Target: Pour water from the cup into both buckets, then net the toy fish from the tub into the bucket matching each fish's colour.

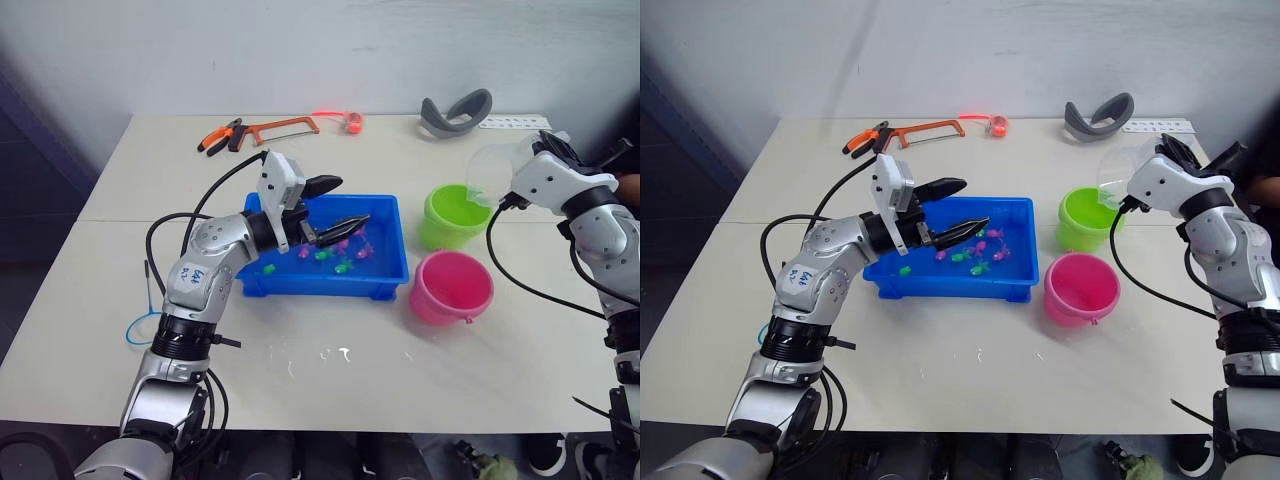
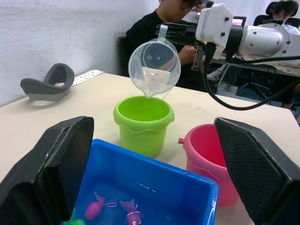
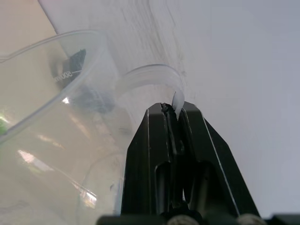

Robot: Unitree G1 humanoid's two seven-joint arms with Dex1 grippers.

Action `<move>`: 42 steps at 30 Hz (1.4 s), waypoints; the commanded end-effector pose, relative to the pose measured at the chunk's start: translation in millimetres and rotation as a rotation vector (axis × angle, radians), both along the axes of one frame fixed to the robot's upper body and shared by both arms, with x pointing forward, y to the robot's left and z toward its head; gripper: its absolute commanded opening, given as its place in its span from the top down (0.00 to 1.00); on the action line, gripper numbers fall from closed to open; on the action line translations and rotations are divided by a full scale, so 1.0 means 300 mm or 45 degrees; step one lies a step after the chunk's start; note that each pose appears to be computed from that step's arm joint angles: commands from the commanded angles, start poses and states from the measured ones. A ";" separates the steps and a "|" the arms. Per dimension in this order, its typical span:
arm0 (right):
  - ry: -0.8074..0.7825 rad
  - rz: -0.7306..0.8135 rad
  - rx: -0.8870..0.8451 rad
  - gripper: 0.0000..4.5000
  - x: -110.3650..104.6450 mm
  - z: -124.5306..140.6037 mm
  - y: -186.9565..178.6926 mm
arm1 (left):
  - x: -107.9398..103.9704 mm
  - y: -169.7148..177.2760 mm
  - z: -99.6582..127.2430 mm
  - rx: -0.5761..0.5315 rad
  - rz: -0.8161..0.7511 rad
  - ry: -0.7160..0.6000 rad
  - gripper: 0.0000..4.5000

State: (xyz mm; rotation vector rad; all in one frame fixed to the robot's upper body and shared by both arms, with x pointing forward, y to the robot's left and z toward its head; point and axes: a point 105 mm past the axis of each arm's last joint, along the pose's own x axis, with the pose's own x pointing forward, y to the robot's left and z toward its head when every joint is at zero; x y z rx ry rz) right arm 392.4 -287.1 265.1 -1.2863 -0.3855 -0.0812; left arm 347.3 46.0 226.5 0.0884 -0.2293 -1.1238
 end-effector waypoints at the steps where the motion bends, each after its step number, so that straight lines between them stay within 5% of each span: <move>1: -0.091 -0.006 -0.095 0.99 -0.013 0.066 -0.005 | -0.013 -0.013 0.046 -0.008 -0.015 -0.065 0.00; 18: -0.183 0.035 -0.446 0.99 -0.019 0.072 0.016 | -0.010 -0.016 0.042 -0.060 -0.015 -0.029 0.00; 27: -0.226 0.096 -0.424 0.99 -0.035 0.075 0.025 | -0.007 -0.014 0.079 -0.074 -0.019 -0.055 0.00; 32: -0.204 0.114 -0.159 0.99 -0.040 0.066 -0.003 | -0.016 0.003 0.088 -0.074 -0.034 -0.072 0.00; 38: -0.169 0.106 0.555 0.99 -0.055 0.068 -0.130 | -0.050 0.037 0.108 -0.083 -0.134 -0.110 0.00; 42: -0.104 0.292 1.161 0.99 -0.105 0.059 -0.194 | -0.132 0.075 0.100 -0.050 -0.345 -0.149 0.00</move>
